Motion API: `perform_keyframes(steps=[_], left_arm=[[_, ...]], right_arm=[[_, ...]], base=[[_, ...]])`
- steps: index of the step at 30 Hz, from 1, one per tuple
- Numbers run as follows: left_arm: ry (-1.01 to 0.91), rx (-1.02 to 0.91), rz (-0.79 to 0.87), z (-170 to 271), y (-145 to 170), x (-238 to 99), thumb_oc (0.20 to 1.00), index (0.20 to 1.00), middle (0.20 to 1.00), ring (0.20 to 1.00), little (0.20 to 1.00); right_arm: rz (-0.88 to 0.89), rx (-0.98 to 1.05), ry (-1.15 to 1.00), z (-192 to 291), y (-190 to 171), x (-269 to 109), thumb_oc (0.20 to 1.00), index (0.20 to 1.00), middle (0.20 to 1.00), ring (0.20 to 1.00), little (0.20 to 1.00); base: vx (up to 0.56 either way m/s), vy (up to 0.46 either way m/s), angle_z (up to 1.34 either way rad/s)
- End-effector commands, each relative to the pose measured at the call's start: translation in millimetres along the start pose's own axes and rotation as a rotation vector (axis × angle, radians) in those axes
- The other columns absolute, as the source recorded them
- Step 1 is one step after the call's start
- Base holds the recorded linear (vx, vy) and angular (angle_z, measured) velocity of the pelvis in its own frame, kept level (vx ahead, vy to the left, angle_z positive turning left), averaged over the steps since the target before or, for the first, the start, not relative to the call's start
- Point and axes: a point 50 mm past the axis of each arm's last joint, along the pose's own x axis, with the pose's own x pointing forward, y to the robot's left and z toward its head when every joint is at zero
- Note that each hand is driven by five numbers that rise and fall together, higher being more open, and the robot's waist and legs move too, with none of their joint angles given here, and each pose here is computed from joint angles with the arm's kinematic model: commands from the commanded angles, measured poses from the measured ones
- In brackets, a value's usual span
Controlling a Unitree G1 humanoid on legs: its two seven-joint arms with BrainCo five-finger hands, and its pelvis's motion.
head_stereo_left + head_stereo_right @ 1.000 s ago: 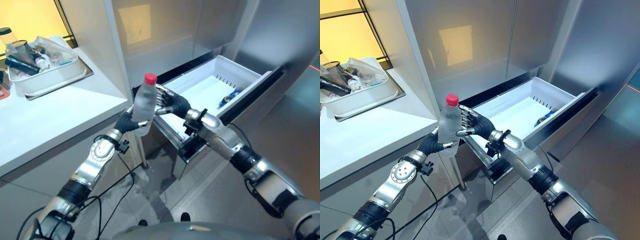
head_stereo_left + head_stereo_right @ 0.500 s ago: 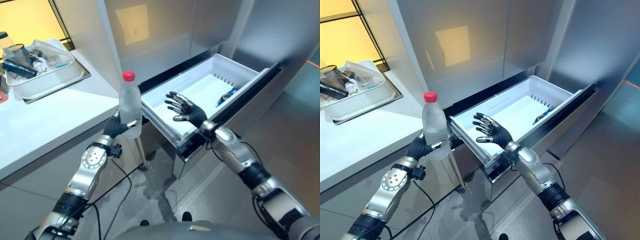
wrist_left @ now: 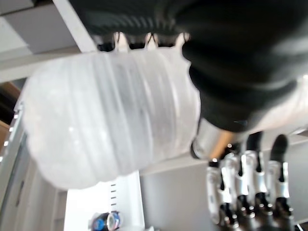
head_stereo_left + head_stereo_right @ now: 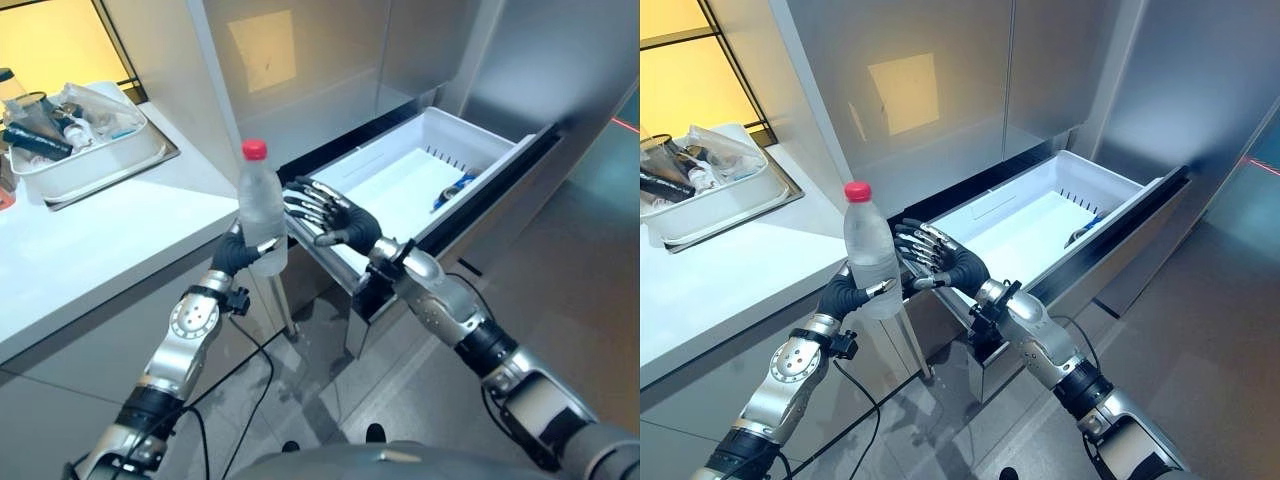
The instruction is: Take the drinks into the refrigerator
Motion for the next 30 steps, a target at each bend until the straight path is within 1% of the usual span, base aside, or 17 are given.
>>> perform_keyframes(steps=[1, 12, 15, 23, 26, 30], left_arm=[[-0.353, 0.071, -0.031, 69.9, 3.0, 39.1, 0.200, 0.200, 0.200, 0.200, 0.200], [-0.332, 0.112, -0.102, 65.1, -9.4, 39.4, 0.200, 0.200, 0.200, 0.200, 0.200], [-0.333, 0.133, -0.147, 65.7, -18.1, 40.9, 0.200, 0.200, 0.200, 0.200, 0.200], [-0.321, 0.163, -0.195, 62.6, -26.2, 40.9, 0.200, 0.200, 0.200, 0.200, 0.200], [-0.318, 0.180, -0.199, 62.2, -24.4, 39.4, 0.200, 0.200, 0.200, 0.200, 0.200], [-0.322, 0.184, -0.205, 63.6, -22.6, 37.2, 0.200, 0.200, 0.200, 0.200, 0.200]], right_arm=[[0.169, -0.042, -0.167, 39.9, 27.2, 33.0, 1.000, 1.000, 1.000, 1.000, 1.000], [0.255, -0.097, -0.198, 57.2, 41.9, 48.9, 1.000, 1.000, 1.000, 1.000, 1.000], [0.269, -0.077, -0.196, 55.3, 46.4, 51.6, 1.000, 1.000, 1.000, 1.000, 1.000], [0.342, -0.008, -0.168, 47.4, 62.9, 60.4, 1.000, 1.000, 1.000, 1.000, 1.000], [0.362, -0.044, -0.163, 51.0, 65.2, 63.2, 1.000, 1.000, 1.000, 1.000, 1.000], [0.345, -0.103, -0.146, 52.4, 60.6, 67.1, 1.000, 1.000, 1.000, 1.000, 1.000]], base=[[0.00, 0.000, 0.00], [0.00, 0.000, 0.00], [0.00, 0.000, 0.00], [0.00, 0.000, 0.00], [0.00, 0.000, 0.00], [0.00, 0.000, 0.00]])
